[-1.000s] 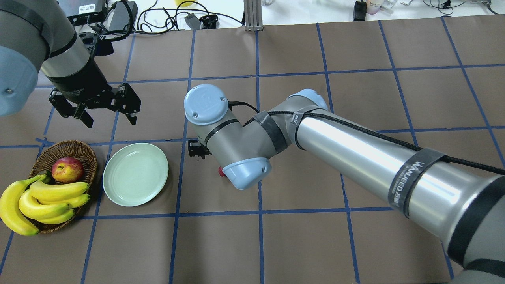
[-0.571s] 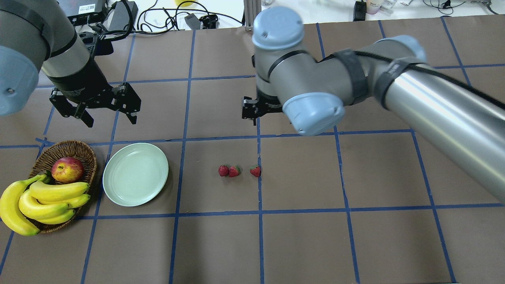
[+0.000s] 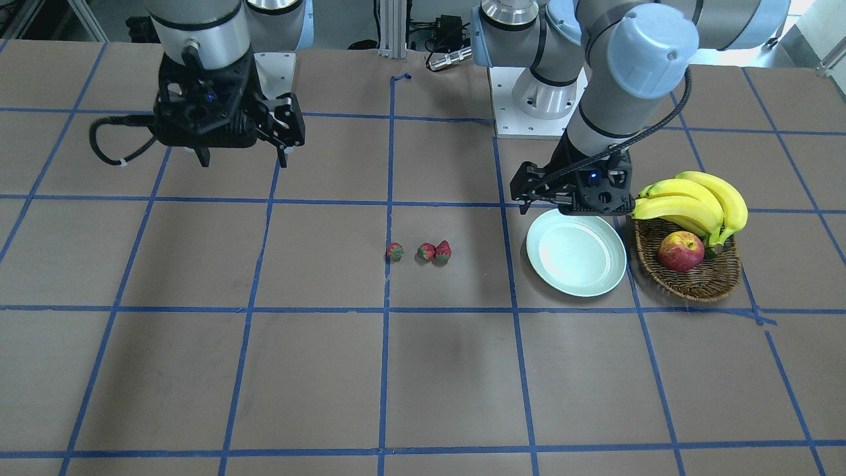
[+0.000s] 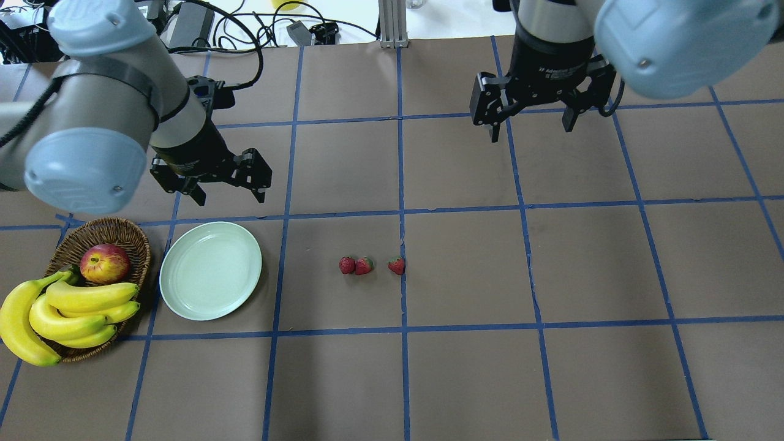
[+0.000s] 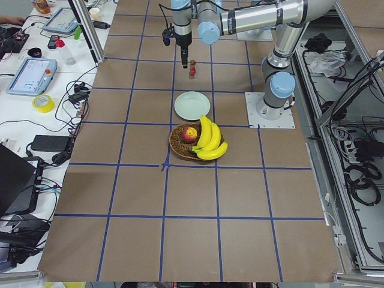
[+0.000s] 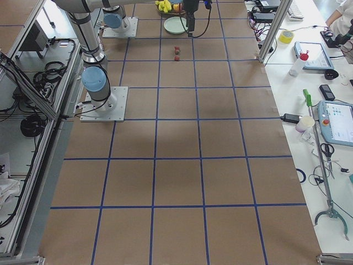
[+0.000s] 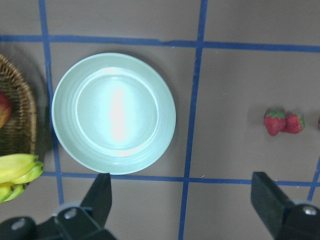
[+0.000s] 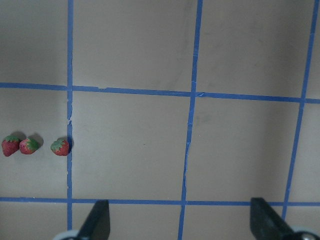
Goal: Collect all strawberries into plate
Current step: 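Raise the right arm away while the left arm moves toward the strawberries, then lower the left gripper and grasp the strawberry nearest the plate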
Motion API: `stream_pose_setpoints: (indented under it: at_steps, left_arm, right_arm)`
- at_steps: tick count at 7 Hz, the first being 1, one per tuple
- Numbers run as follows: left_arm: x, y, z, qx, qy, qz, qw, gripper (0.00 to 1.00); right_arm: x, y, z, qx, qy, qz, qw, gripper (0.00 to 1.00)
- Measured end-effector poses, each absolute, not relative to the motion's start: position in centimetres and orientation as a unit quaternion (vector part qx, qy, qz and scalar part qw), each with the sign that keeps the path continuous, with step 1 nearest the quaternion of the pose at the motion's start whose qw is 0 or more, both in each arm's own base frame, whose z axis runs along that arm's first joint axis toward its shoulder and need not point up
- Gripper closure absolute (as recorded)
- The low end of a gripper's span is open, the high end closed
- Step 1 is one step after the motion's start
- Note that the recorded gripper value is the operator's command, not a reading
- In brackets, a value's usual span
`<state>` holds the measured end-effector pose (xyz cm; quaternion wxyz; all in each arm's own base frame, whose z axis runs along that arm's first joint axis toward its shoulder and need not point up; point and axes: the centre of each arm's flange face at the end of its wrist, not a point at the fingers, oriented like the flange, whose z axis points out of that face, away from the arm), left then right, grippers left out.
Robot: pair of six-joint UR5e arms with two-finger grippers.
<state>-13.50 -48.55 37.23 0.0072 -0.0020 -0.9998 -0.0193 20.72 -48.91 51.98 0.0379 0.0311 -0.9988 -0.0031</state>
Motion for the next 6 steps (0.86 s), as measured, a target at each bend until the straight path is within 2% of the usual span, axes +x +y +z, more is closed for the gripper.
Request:
stream_pose_setpoints:
  at_steps: [6]
  left_arm:
    - [-21.3,-47.1,25.4,-0.069,-0.995,-0.034,0.059,0.0]
  right_arm:
    - [14.9,-50.1,53.8,0.015,-1.0,-0.018,0.002,0.0]
